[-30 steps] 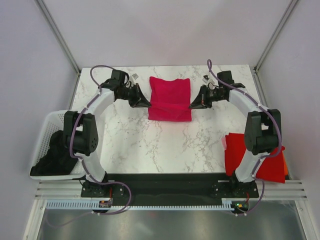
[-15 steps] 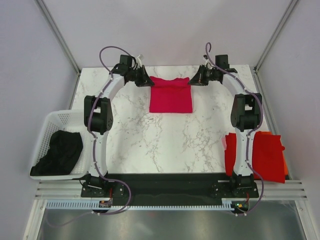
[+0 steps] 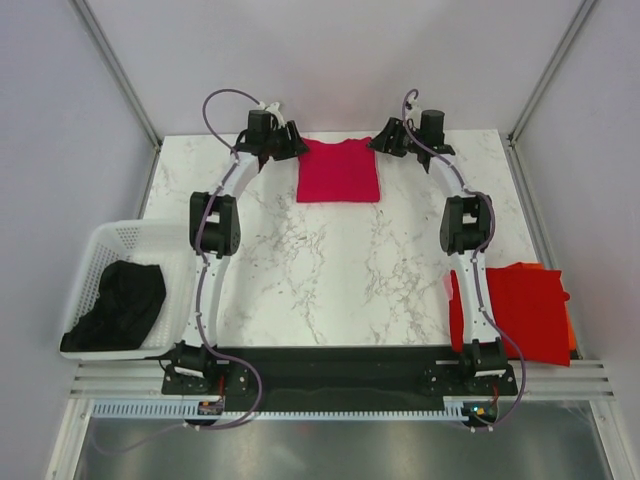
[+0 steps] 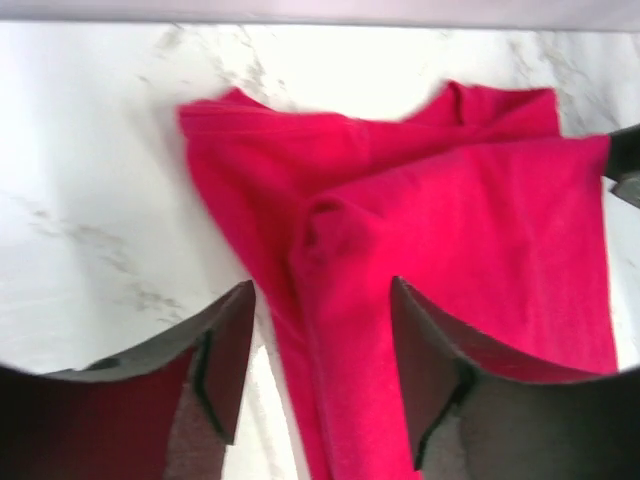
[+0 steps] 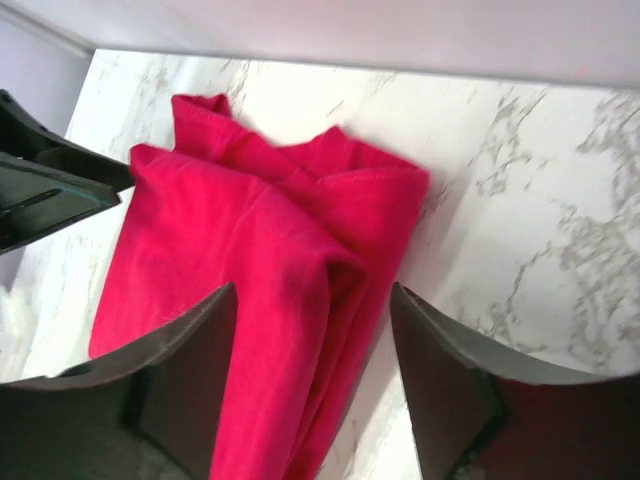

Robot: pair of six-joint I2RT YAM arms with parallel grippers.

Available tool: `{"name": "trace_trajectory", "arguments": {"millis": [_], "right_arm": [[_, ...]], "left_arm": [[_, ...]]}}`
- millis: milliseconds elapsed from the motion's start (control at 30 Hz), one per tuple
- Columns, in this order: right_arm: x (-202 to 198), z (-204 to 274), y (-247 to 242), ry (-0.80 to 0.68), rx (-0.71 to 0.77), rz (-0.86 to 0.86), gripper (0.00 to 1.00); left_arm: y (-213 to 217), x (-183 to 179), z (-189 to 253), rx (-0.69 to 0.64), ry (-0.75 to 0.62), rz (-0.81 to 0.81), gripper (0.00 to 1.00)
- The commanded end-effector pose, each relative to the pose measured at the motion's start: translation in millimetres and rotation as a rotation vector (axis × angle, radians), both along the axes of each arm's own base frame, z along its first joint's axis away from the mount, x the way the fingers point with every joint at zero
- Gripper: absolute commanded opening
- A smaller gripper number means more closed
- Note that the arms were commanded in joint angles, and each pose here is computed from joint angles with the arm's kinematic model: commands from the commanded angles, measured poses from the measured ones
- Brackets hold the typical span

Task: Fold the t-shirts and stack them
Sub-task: Fold the tshirt, then neatly place the folded tshirt to the corner

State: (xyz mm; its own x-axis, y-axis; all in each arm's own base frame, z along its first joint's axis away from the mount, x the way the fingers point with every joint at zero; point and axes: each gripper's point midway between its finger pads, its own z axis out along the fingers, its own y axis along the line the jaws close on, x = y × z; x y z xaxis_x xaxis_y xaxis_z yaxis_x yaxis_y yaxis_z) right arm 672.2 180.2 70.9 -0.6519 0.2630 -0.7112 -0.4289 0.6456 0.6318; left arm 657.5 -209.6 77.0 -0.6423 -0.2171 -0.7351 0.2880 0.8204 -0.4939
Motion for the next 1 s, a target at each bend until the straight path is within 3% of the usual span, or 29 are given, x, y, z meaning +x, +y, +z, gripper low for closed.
{"name": "trace_trajectory", "arguments": {"millis": [0,33,67,133,200,233,300,333,400,500,533,633,833,967], "right_arm": [[28,95,3,-0.301,0.006,-0.04,0.72],[26,102,2,-0.305,0.004,-0.039,0.74],[21,134,2,-0.353,0.0,-0.033,0.79],[12,143,-3,-0.348,-0.016,-0.02,0.84],[-5,180,-5,-0.383,-0.006,0.014,0.98],[-11,167,-7,-0.337,-0.007,0.024,0.98],[-26,183,-13,-0.33,-0.005,0.02,0.98],[-32,157,-18,-0.263,-0.012,0.013,0.98],[-40,157,-27,-0.231,-0.007,-0.013,0.98],[-46,131,-31,-0.108,0.057,-0.015,0.98],[-47,117,-32,-0.075,0.065,-0.016,0.98],[-45,98,-31,-0.019,0.093,-0.012,0.98],[-43,72,-29,0.059,0.125,-0.022,0.98],[-46,51,-25,0.088,0.141,0.003,0.98]], "left_arm": [[22,28,70,0.113,-0.217,0.127,0.65],[22,25,85,0.128,-0.235,0.135,0.7],[28,23,97,0.154,-0.254,0.164,0.82],[35,11,141,0.183,-0.31,0.181,0.85],[39,-5,176,0.191,-0.347,0.178,0.85],[38,-11,181,0.199,-0.356,0.155,0.85],[32,-26,191,0.205,-0.364,0.099,0.84],[26,-36,196,0.236,-0.385,0.029,0.81],[8,-59,176,0.231,-0.317,-0.095,0.78],[-26,-100,163,0.151,-0.259,-0.315,0.53],[-40,-115,160,0.092,-0.237,-0.394,0.36],[-56,-131,142,0.013,-0.168,-0.487,0.16],[-69,-133,114,-0.059,-0.092,-0.541,0.02],[-75,-130,95,-0.1,-0.056,-0.56,0.02]]}}
